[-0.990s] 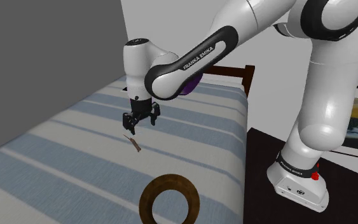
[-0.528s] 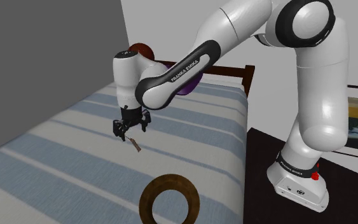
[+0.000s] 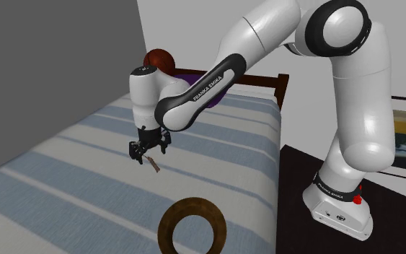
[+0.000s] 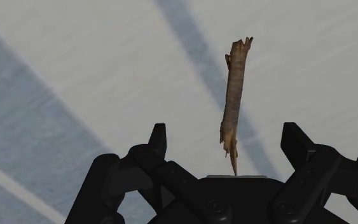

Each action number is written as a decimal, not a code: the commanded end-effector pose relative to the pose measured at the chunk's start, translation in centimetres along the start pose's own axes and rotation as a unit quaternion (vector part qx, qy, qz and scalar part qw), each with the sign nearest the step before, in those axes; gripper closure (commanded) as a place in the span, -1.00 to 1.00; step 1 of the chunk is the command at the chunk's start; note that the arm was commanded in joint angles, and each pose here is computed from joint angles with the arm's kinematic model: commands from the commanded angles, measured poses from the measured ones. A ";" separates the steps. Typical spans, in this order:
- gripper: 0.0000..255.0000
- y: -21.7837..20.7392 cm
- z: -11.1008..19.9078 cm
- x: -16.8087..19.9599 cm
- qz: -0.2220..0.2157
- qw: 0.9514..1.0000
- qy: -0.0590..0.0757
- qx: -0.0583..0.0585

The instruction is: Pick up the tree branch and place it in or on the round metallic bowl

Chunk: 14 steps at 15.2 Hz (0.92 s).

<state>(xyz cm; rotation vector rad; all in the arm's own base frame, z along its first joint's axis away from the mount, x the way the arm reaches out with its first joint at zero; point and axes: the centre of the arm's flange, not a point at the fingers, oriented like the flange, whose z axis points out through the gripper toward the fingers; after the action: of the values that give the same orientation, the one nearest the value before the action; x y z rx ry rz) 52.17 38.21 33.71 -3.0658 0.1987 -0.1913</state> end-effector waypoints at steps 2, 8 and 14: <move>-1.00 0.0 0.0 0.0 0.000 1.000 0.000 0.000; 1.00 0.0 0.0 0.0 0.000 1.000 0.000 0.000; 1.00 0.0 -0.5 0.1 0.000 1.000 0.000 0.000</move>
<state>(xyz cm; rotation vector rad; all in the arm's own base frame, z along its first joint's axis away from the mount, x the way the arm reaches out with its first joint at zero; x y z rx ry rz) 52.18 38.22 33.94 -3.0655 0.1984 -0.1916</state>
